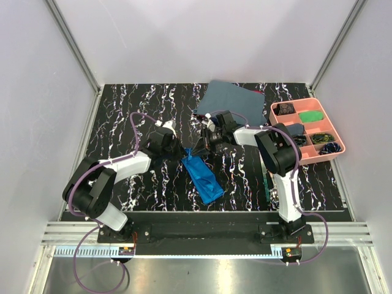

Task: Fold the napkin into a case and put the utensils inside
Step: Stuff the top corner of the smaller-rectangle-folded napkin at the center of the board.

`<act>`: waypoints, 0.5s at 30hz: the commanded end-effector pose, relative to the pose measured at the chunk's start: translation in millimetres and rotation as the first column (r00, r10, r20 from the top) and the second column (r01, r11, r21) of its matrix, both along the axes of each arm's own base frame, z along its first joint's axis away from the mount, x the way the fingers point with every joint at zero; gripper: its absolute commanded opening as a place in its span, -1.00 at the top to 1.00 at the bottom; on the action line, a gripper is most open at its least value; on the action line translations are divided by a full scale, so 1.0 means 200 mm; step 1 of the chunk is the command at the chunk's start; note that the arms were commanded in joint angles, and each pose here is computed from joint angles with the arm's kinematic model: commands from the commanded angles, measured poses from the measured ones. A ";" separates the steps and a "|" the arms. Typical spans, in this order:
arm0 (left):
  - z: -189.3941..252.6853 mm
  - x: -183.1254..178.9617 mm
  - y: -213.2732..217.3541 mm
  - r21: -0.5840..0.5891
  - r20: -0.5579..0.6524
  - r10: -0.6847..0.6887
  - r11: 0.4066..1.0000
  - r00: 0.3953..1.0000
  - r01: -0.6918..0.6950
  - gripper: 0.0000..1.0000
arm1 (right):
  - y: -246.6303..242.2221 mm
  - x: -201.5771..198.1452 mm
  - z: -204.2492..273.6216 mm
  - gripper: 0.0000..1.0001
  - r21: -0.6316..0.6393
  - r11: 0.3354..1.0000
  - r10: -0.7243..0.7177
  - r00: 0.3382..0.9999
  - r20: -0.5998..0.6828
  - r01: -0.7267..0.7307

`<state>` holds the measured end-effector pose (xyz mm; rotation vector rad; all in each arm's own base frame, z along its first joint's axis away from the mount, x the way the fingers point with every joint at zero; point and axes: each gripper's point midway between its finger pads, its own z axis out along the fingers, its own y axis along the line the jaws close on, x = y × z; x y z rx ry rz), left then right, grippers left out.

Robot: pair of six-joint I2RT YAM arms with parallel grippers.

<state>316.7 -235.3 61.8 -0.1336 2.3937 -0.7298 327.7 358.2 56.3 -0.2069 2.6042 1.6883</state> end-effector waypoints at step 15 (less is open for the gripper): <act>-0.02 -0.02 -0.01 -0.052 0.029 0.012 0.999 0.999 -0.011 1.00 | 0.24 -0.01 0.00 0.73 0.111 0.991 0.080 0.996 -0.029 -0.076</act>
